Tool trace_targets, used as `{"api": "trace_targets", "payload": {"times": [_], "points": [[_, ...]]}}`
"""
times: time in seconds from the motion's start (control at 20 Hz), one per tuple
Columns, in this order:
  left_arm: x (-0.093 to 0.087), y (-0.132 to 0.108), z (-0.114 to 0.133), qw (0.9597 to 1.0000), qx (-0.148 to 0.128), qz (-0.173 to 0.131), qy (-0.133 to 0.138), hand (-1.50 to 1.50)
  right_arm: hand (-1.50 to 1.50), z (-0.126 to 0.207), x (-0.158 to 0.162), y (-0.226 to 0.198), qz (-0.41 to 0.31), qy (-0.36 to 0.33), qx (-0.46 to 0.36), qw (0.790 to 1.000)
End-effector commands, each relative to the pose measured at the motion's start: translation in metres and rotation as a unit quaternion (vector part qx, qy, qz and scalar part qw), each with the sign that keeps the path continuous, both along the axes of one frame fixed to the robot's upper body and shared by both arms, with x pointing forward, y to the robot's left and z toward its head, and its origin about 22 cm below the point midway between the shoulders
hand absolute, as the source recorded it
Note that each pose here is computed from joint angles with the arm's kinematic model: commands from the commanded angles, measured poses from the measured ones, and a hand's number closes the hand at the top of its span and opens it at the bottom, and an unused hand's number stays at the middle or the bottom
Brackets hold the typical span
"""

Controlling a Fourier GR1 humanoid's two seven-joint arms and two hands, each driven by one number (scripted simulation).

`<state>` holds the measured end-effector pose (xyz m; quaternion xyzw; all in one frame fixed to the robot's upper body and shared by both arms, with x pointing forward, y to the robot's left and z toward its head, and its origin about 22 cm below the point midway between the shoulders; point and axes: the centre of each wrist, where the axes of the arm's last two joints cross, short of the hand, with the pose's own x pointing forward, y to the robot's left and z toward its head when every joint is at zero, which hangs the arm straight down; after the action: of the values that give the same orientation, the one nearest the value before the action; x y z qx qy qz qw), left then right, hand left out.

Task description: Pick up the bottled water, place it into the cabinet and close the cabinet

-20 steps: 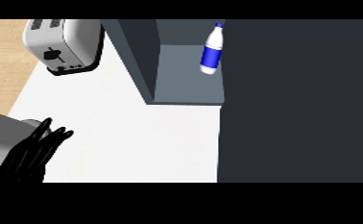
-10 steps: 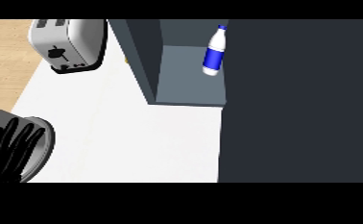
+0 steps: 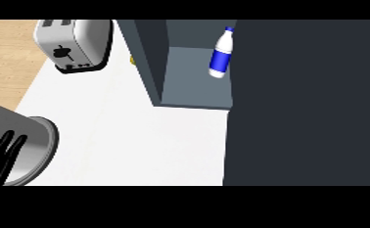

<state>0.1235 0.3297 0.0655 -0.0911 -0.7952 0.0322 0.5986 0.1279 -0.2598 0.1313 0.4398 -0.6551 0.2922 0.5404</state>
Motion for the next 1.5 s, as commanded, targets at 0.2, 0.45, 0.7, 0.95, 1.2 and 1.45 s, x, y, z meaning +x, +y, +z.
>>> {"api": "trace_targets", "payload": {"times": [0.2,0.45,0.7,0.95,1.2,1.45], "points": [[-0.007,0.023,0.006,0.9999,0.013,0.003,0.004,-1.5,1.5,0.046,-0.01,0.035,-0.005,-0.072,-0.055,0.996],[-0.009,0.028,0.01,0.9999,0.01,-0.008,-0.006,-1.5,1.5,0.049,0.005,0.056,0.006,-0.064,-0.039,0.997],[-0.01,0.037,0.013,0.9998,0.013,-0.013,-0.007,-1.5,1.5,0.054,0.027,0.083,0.002,-0.049,-0.019,0.999],[-0.016,0.044,0.014,0.9998,0.006,-0.02,-0.009,-1.5,1.5,0.061,0.045,0.122,0.003,-0.014,-0.009,1.0],[-0.019,0.063,0.02,0.9993,0.015,-0.03,-0.016,-1.5,1.5,0.072,0.059,0.186,0.066,0.022,-0.076,0.995],[-0.031,0.083,0.02,0.9995,0.01,-0.024,-0.018,-1.5,1.5,0.102,0.079,0.232,0.15,-0.003,-0.097,0.984]]}}
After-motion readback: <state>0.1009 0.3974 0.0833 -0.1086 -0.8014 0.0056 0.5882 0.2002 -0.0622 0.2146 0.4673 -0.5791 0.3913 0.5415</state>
